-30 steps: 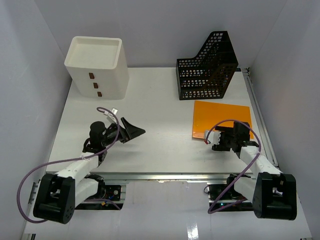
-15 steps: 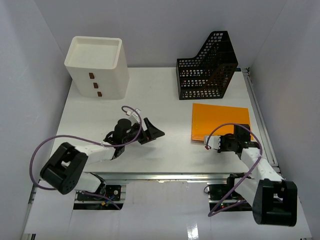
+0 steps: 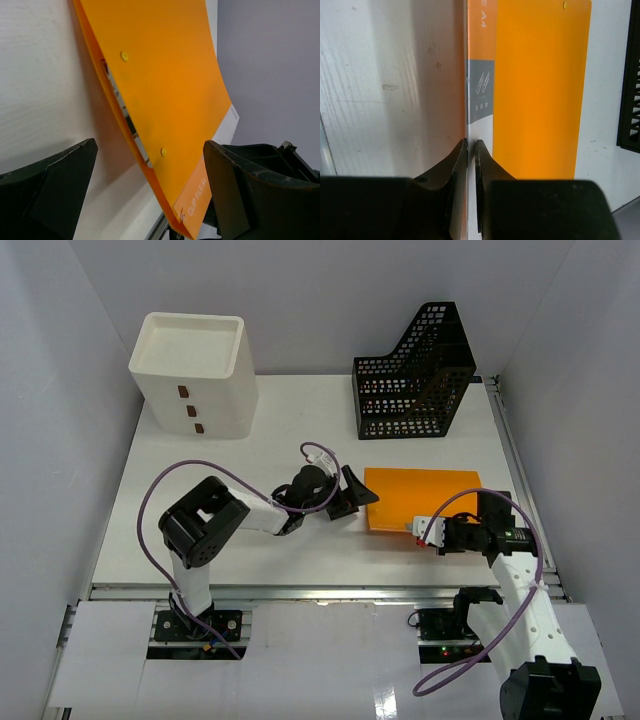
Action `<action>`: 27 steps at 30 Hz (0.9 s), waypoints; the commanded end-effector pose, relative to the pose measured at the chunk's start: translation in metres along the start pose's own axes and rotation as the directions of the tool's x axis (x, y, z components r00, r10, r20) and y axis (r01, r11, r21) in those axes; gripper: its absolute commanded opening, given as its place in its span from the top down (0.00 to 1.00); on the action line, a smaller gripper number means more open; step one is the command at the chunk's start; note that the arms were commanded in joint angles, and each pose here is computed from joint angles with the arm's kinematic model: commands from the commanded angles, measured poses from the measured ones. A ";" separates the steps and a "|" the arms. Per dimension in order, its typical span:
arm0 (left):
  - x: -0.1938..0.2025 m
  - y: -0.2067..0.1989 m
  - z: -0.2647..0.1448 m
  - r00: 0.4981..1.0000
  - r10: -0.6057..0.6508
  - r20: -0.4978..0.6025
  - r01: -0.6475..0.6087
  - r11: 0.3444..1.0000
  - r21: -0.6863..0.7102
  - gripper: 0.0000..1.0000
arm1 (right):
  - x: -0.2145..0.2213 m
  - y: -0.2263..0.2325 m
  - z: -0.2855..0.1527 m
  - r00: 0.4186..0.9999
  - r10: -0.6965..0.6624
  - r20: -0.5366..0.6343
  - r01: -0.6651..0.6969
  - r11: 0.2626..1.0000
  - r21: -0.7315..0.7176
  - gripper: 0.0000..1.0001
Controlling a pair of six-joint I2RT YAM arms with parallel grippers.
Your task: Organize the desk
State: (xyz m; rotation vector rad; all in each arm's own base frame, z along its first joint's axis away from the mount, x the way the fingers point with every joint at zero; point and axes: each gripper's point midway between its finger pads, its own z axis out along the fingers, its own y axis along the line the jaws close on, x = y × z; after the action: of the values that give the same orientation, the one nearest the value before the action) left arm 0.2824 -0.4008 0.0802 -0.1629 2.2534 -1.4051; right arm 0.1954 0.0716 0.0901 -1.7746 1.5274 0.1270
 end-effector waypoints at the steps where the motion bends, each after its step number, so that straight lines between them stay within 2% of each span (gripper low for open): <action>1: 0.000 -0.025 0.012 1.000 -0.011 0.001 0.011 0.999 0.037 0.02 | -0.033 -0.005 -0.009 0.992 0.033 0.124 -0.034 0.999 0.009 0.92; 3: 0.003 -0.027 0.015 0.999 -0.032 -0.010 0.032 0.998 0.056 0.09 | -0.036 -0.005 -0.009 0.989 0.038 0.144 -0.040 0.999 0.010 0.92; 6: 0.009 -0.033 0.019 0.995 -0.082 -0.050 0.086 0.992 0.088 0.28 | -0.039 -0.005 -0.008 0.985 0.047 0.164 -0.049 0.999 0.009 0.92; 9: 0.018 -0.036 0.022 0.987 -0.118 -0.106 0.130 0.984 0.120 0.42 | -0.044 -0.006 -0.008 0.981 0.049 0.190 -0.053 0.998 0.019 0.92; 15: 0.019 -0.045 0.013 0.988 -0.120 -0.098 0.136 0.975 0.175 0.73 | -0.053 -0.001 -0.011 0.974 0.036 0.225 -0.043 0.999 0.025 0.90; 17: 0.014 -0.055 0.007 0.993 -0.085 -0.082 0.100 0.975 0.198 0.87 | -0.055 0.002 -0.012 0.972 0.029 0.235 -0.035 0.999 0.023 0.85; 19: 0.011 -0.060 0.003 0.997 -0.041 -0.066 0.054 0.978 0.201 0.97 | -0.059 0.003 -0.014 0.969 0.021 0.246 -0.028 0.999 0.026 0.72; 22: 0.006 -0.066 -0.005 0.998 0.037 -0.045 -0.028 0.983 0.182 1.00 | -0.064 0.001 -0.018 0.966 0.018 0.256 -0.029 0.999 0.039 0.52; 23: -0.002 -0.079 -0.012 0.997 0.071 -0.022 -0.066 0.978 0.196 1.00 | -0.067 -0.001 -0.021 0.965 0.015 0.264 -0.030 0.998 0.052 0.45; 25: -0.010 -0.086 -0.020 0.986 0.166 0.014 -0.166 0.971 0.169 1.00 | -0.076 -0.008 -0.028 0.957 0.045 0.286 -0.066 0.996 0.065 0.40; 27: -0.022 -0.092 -0.031 0.954 0.296 0.053 -0.300 0.946 0.122 1.00 | -0.088 -0.015 -0.038 0.947 0.057 0.315 -0.085 0.994 0.075 0.35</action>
State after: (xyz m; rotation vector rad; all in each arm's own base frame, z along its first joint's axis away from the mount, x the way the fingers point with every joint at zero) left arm 0.2682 -0.4233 0.1151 -0.0806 2.2143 -1.5412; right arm 0.1691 0.1050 0.1256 -1.6320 1.4169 0.3057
